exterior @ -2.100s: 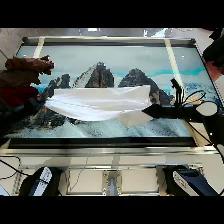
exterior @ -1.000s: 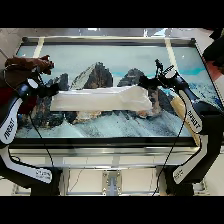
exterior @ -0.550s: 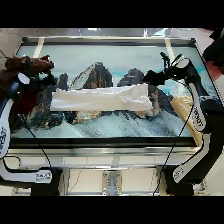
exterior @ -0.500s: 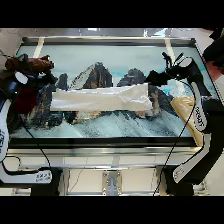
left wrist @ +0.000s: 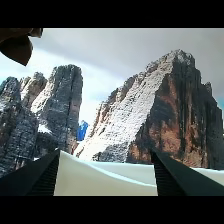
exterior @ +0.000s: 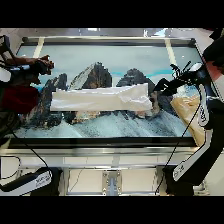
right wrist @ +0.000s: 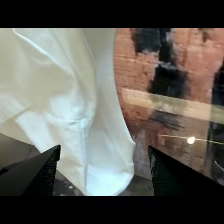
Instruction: Fold the shirts.
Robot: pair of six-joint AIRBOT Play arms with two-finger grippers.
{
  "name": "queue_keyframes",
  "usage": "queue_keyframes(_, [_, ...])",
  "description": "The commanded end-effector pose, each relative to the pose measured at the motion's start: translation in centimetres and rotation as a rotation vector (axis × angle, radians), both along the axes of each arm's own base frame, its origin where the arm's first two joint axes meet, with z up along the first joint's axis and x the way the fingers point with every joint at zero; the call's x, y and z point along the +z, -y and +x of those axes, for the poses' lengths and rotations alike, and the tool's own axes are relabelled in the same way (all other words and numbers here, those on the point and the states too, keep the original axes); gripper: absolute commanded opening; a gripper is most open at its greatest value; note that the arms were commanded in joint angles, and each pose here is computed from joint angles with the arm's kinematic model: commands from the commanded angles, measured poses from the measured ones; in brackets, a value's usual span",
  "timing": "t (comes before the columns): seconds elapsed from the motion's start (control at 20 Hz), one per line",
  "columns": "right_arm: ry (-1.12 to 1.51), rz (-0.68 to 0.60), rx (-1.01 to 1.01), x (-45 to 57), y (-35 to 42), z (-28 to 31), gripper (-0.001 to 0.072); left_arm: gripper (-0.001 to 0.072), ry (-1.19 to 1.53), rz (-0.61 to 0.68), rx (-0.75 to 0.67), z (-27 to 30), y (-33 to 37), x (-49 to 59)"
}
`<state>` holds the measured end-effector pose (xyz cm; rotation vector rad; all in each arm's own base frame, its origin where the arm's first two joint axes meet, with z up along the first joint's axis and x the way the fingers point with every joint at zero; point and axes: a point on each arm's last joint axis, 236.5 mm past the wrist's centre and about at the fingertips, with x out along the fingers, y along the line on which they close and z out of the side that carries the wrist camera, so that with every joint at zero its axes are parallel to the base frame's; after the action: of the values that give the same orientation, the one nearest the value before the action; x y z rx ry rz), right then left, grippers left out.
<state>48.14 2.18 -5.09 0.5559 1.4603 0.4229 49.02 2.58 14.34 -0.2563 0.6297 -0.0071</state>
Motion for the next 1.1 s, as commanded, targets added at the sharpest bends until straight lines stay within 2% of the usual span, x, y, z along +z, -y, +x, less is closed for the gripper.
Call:
queue_keyframes(0.0, [-0.03, 0.194, -0.015, -1.3, -2.9, 0.6, 0.0636, 0.0642, 0.012, 0.001, -0.032, -0.1, 1.6, 0.6])
queue_keyframes(0.1, [-0.053, 0.242, -0.011, -2.6, -4.2, 0.7, 0.0698, 0.0642, 0.012, 0.001, -0.057, -0.1, 2.8, 0.6])
queue_keyframes(0.55, [-0.053, 0.202, 0.077, -4.7, -9.9, 0.6, 0.0689, 0.0641, 0.003, 0.001, -0.126, -0.2, 6.2, 0.2])
queue_keyframes(0.6, [-0.055, 0.203, 0.096, -4.6, -10.8, 0.4, 0.0583, 0.0641, -0.004, 0.0, -0.133, -0.2, 6.5, -0.2])
queue_keyframes(0.65, [-0.061, 0.208, 0.116, -4.4, -11.5, 0.0, 0.0281, 0.0641, -0.019, -0.001, -0.143, -0.2, 6.9, -0.8])
queue_keyframes(0.7, [-0.065, 0.215, 0.133, -4.1, -12.2, -0.4, 0.0029, 0.0632, -0.05, -0.004, -0.158, -0.4, 7.5, -1.8])
queue_keyframes(0.75, [-0.071, 0.22, 0.154, -3.5, -12.5, -0.8, 0.0017, 0.0524, -0.094, -0.006, -0.179, -0.7, 8.3, -3.1])
queue_keyframes(0.9, [-0.062, 0.227, 0.201, -0.6, -12.5, -1.9, 0.0017, 0.0037, -0.257, -0.012, -0.264, -1.9, 11.5, -8.4])
queue_keyframes(0.95, [-0.043, 0.226, 0.208, 0.8, -12.2, -2.0, 0.0017, 0.0013, -0.313, -0.01, -0.301, -2.4, 13.0, -10.3])
queue_keyframes(1.05, [0.007, 0.208, 0.23, 3.8, -12.0, -2.4, 0.0017, 0.0013, -0.405, 0.0, -0.38, -3.6, 16.6, -14.0])
